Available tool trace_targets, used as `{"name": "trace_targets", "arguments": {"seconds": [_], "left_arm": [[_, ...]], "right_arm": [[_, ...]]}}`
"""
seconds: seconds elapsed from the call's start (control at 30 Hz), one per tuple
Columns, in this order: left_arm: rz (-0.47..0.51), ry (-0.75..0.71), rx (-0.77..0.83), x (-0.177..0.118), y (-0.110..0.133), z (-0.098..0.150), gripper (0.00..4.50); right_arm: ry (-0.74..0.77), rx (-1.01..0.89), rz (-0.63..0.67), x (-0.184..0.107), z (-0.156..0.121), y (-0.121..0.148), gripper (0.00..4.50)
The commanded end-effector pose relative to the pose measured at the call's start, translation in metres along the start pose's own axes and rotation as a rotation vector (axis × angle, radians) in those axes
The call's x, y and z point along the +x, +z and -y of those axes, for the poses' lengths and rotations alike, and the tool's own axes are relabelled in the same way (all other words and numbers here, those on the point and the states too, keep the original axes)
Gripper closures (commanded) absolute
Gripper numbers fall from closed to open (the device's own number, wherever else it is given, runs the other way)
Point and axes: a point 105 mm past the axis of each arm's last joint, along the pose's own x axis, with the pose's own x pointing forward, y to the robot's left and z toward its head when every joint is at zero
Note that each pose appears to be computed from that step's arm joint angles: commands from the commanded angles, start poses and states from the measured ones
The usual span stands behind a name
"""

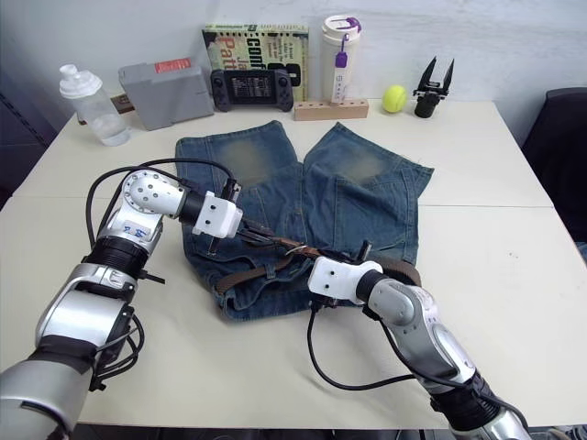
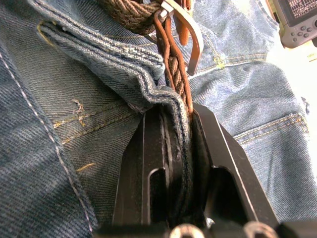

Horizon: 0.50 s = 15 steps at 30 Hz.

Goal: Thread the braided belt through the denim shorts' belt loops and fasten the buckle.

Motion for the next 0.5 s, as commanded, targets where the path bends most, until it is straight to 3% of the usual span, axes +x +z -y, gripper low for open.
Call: {"name": "trace_targets", "arguments": {"seconds": [0.03, 0.27, 0.5], "left_arm": [[0.011, -0.022, 0.050, 0.007, 0.007, -0.001, 4.50], [-0.006, -0.056, 0.087, 0.015, 0.007, 0.003, 4.50], [-0.058, -0.045, 0.090, 0.002, 0.000, 0.000, 4.50]], "right_arm": [[-0.064, -0.027, 0.026, -0.002, 0.014, 0.009, 4.48], [-0.092, -0.023, 0.043, -0.005, 0.021, 0.014, 4.48], [-0.093, -0.023, 0.047, -0.006, 0.022, 0.015, 4.48]]}}
